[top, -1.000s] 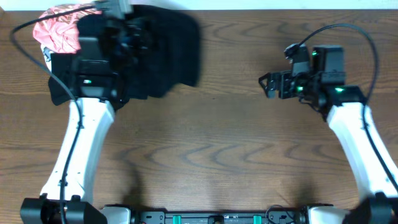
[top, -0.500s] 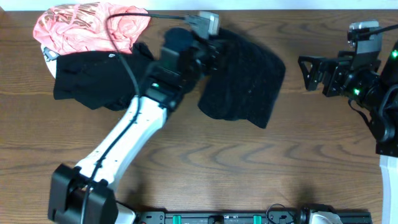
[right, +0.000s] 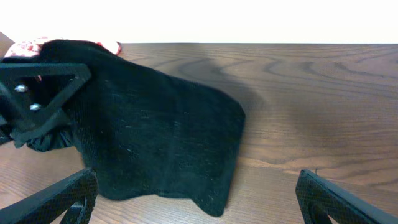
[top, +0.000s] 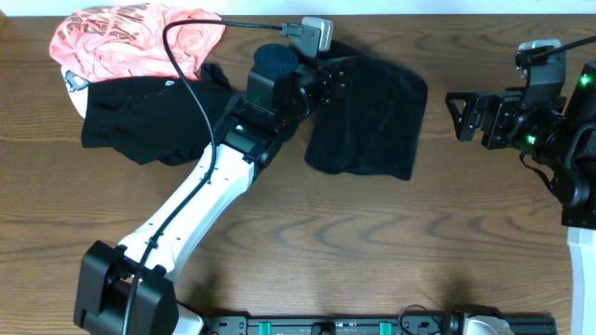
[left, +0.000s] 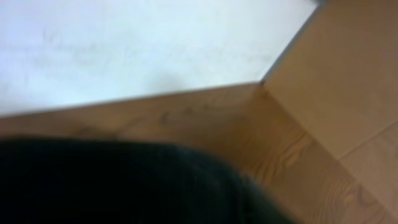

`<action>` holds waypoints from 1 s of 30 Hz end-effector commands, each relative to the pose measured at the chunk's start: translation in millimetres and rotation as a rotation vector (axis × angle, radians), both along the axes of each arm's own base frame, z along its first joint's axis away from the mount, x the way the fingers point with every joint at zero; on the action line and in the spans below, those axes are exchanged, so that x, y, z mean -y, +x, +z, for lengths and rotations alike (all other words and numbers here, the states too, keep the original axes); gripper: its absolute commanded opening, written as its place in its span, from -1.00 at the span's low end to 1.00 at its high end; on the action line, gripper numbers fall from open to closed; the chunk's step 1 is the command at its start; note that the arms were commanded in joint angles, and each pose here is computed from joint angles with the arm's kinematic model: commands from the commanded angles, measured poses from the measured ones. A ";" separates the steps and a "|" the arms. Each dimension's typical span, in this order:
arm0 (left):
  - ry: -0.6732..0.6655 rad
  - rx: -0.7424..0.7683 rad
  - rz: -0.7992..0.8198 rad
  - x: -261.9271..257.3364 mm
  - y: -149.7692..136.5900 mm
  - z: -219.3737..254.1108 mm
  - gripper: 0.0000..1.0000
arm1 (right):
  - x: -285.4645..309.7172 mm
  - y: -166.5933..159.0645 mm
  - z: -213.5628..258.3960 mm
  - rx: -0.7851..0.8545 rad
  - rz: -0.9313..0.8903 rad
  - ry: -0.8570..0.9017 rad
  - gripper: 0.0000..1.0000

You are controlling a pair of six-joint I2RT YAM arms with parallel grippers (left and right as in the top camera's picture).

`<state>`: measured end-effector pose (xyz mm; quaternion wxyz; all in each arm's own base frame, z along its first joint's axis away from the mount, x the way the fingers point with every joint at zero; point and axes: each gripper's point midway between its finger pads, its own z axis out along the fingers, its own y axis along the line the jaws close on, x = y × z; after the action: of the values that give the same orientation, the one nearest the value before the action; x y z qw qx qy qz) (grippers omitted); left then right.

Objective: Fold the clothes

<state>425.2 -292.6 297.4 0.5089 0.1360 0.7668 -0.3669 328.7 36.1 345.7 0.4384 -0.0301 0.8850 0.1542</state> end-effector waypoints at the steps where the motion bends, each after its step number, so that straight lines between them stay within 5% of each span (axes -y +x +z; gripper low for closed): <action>1: -0.036 0.060 -0.016 3.4 -8.0 30.0 0.77 | 3.6 0.2 2.6 0.012 -0.002 -0.017 0.98; 3: -0.024 0.054 -0.011 0.5 -6.6 26.9 0.98 | 3.7 0.1 2.4 0.011 -0.002 -0.017 0.98; 16: 0.300 -0.386 0.297 -151.1 9.3 -92.7 0.96 | 11.1 6.6 -19.3 -0.067 -0.034 -0.038 0.98; 30: 0.504 -0.516 0.380 -200.5 1.1 -144.6 0.96 | 1.0 29.1 -72.5 -0.250 0.022 0.021 0.98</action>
<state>421.4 -105.0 164.9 0.3155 0.0132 0.9394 -0.1333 357.3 34.2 274.7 0.3263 -0.0085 0.9307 0.1654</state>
